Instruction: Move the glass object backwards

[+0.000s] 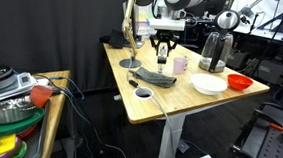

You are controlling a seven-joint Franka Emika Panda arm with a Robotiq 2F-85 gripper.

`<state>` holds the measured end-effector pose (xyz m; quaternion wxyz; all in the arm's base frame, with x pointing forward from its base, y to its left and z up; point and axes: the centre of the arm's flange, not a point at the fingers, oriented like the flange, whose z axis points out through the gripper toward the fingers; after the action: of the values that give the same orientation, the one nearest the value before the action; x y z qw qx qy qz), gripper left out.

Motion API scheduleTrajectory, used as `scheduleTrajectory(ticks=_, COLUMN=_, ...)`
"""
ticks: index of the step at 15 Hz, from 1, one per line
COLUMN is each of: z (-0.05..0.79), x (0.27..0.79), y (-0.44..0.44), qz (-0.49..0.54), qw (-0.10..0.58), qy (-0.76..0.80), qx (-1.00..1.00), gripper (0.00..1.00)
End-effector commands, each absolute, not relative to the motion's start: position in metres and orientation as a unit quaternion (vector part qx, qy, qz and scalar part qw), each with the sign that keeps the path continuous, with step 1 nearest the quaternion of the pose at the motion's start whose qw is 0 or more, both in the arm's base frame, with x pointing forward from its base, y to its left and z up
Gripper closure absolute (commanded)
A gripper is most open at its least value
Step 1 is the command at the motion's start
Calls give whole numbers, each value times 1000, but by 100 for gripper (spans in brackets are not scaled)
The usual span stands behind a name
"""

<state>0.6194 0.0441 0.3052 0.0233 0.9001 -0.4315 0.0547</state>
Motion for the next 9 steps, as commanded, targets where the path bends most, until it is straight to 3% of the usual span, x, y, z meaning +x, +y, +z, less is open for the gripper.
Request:
scheduleTrajectory(ticks=1, z=308, x=620, y=44, qz=52, qw=21, qy=-442, qx=895, gripper=16)
scheduleTrajectory(ticks=3, z=310, x=621, y=46, qz=54, qw=24, qy=-440, qx=896, gripper=2)
scheduleTrajectory(ticks=9, z=312, x=622, y=49, qz=64, qw=19, qy=-427, qx=902, gripper=0)
